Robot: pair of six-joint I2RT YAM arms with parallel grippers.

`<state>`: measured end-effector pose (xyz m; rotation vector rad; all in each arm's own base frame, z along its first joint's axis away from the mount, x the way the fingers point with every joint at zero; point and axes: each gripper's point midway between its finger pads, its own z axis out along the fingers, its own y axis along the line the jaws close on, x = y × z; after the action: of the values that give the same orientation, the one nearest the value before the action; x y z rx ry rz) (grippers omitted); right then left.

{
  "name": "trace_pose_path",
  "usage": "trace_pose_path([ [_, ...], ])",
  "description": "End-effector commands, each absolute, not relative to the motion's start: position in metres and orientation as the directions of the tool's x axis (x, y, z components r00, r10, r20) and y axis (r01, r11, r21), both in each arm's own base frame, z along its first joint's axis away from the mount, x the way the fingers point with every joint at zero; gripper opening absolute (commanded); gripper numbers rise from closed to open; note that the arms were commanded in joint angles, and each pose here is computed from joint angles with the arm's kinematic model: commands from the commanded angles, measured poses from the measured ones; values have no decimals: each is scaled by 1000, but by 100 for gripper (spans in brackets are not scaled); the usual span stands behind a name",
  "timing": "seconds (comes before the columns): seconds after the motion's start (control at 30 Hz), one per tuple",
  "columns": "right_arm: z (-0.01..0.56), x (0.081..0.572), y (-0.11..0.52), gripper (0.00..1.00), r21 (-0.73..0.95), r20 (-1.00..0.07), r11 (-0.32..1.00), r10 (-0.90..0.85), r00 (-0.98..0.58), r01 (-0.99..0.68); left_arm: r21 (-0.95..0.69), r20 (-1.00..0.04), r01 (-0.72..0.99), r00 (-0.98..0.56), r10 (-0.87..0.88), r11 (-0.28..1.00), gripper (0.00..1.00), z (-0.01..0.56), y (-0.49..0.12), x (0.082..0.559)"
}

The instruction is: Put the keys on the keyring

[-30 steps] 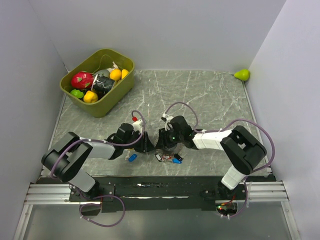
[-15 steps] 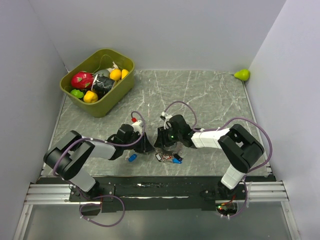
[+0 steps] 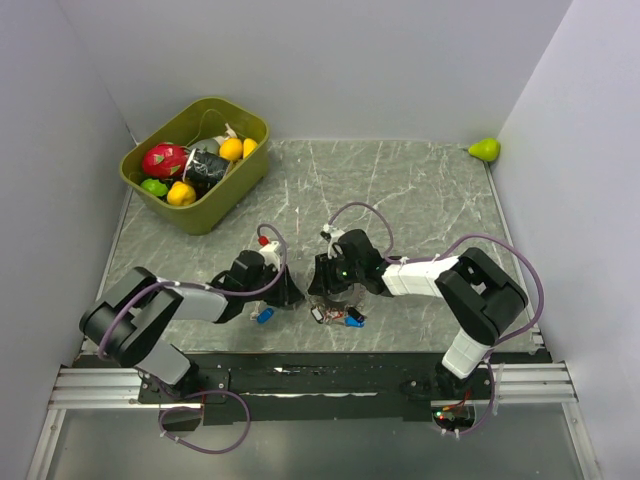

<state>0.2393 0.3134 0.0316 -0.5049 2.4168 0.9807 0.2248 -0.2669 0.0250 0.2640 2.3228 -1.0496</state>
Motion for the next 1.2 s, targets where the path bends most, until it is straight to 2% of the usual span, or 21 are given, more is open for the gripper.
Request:
trace_pose_path([
  [0.0, 52, 250, 316, 44, 530, -605, 675, -124, -787, -514, -620, -624, 415, -775, -98, 666, 27, 44, -268, 234],
  [0.17, 53, 251, 308, 43, 535, -609, 688, -88, -788, -490, -609, -645, 386, -749, -150, 694, 32, 51, -259, 239],
  [0.3, 58, 251, 310, 43, 574, -613, 653, -58, -788, -495, -626, -656, 408, -736, -166, 664, 37, 60, -262, 237],
  [0.6, 57, 253, 319, 42, 615, -585, 624, -48, -809, -482, -697, -593, 397, -788, -168, 598, 45, 48, -279, 233],
  [0.87, 50, 252, 320, 40, 617, -567, 632, -57, -822, -469, -715, -565, 377, -807, -169, 589, 44, 29, -283, 233],
  [1.17, 38, 254, 320, 36, 629, -538, 642, -48, -842, -438, -714, -558, 368, -813, -167, 596, 37, 21, -284, 235],
])
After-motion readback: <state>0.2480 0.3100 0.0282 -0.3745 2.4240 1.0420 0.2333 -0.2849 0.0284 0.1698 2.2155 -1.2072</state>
